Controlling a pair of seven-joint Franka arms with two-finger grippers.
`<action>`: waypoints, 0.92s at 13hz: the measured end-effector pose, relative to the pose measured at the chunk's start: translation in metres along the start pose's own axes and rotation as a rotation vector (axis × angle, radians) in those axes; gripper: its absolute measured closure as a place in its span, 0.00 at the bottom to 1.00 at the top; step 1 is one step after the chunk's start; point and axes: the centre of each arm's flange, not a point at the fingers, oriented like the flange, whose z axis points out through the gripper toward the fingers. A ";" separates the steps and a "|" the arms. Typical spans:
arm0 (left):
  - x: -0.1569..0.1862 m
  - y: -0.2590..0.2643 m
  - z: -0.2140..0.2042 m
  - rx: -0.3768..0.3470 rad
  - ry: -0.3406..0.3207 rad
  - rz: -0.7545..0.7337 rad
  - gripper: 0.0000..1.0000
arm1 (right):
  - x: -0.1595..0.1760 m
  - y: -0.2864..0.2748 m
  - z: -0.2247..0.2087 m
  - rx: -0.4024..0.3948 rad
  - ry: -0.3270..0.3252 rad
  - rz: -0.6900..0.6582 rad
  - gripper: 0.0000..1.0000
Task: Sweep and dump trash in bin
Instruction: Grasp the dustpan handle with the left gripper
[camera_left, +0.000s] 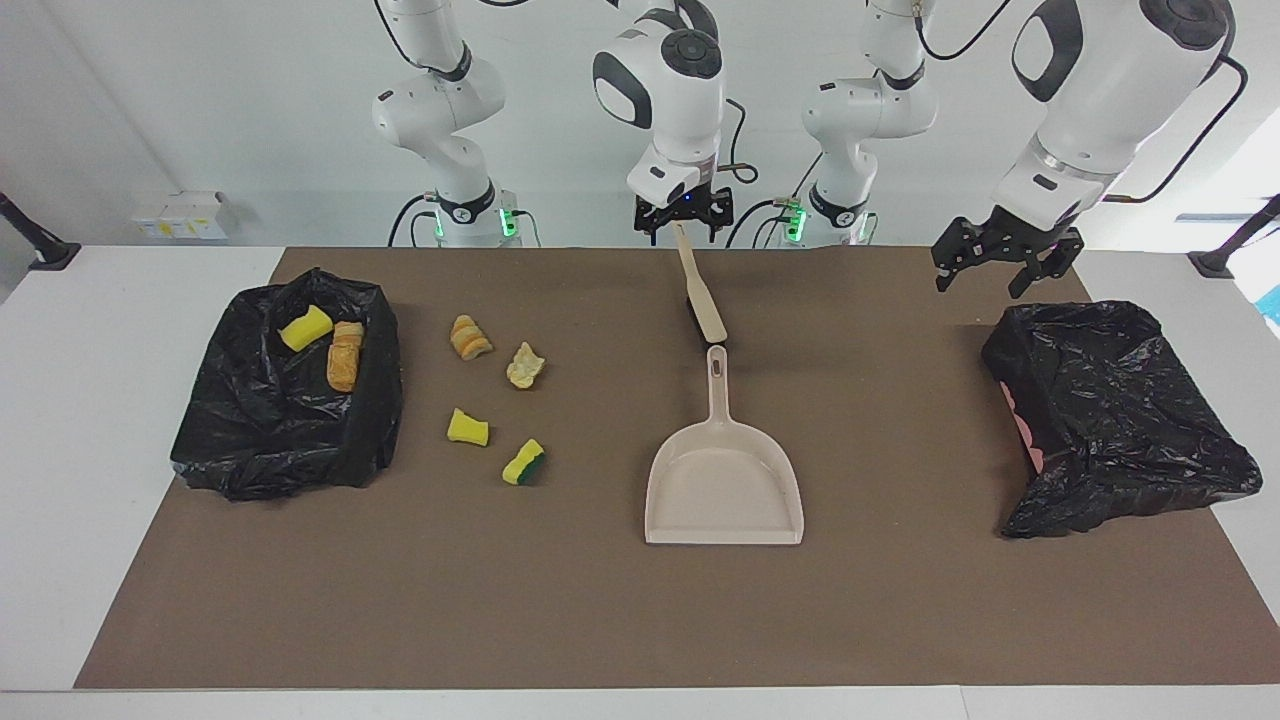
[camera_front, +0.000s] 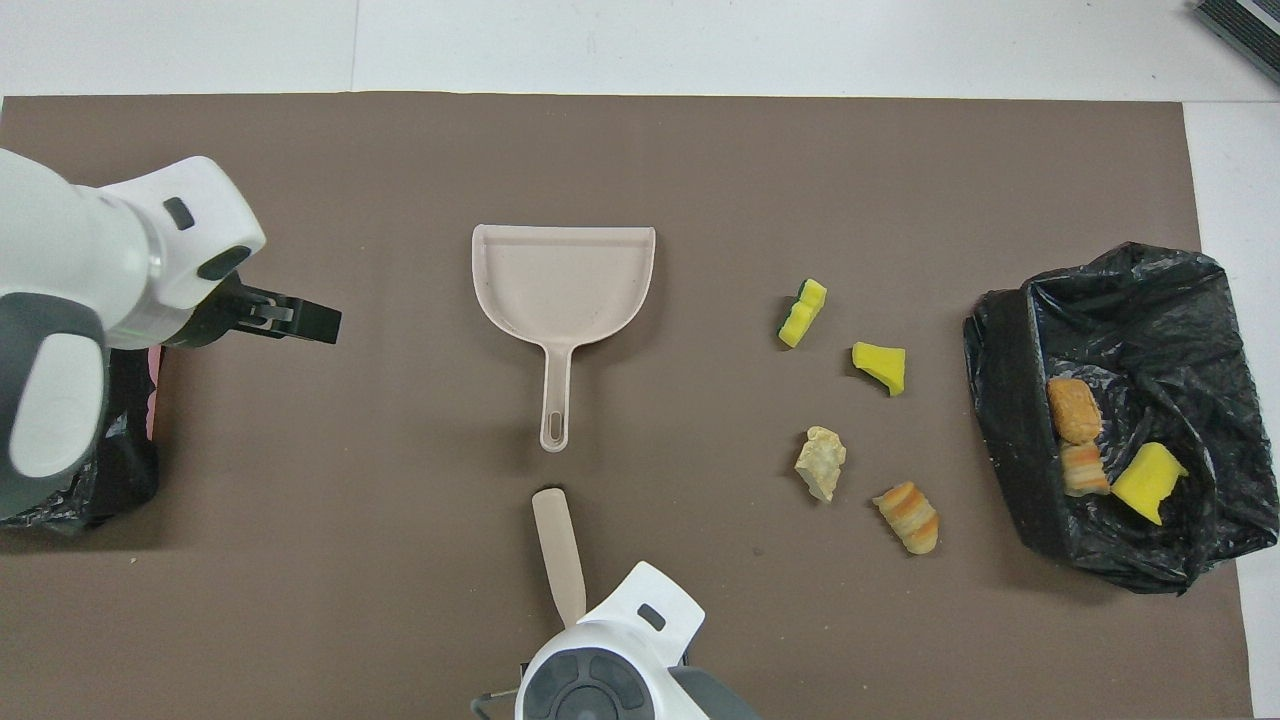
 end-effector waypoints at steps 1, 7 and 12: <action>0.007 0.012 0.016 -0.004 -0.002 0.003 0.00 | -0.002 0.000 0.009 0.005 0.008 -0.003 0.00; 0.034 0.106 0.115 -0.030 -0.008 -0.017 0.00 | -0.021 -0.020 0.061 0.010 0.018 -0.059 0.00; 0.023 0.177 0.158 -0.029 -0.044 -0.012 0.00 | -0.038 -0.020 0.087 -0.014 0.006 -0.093 0.12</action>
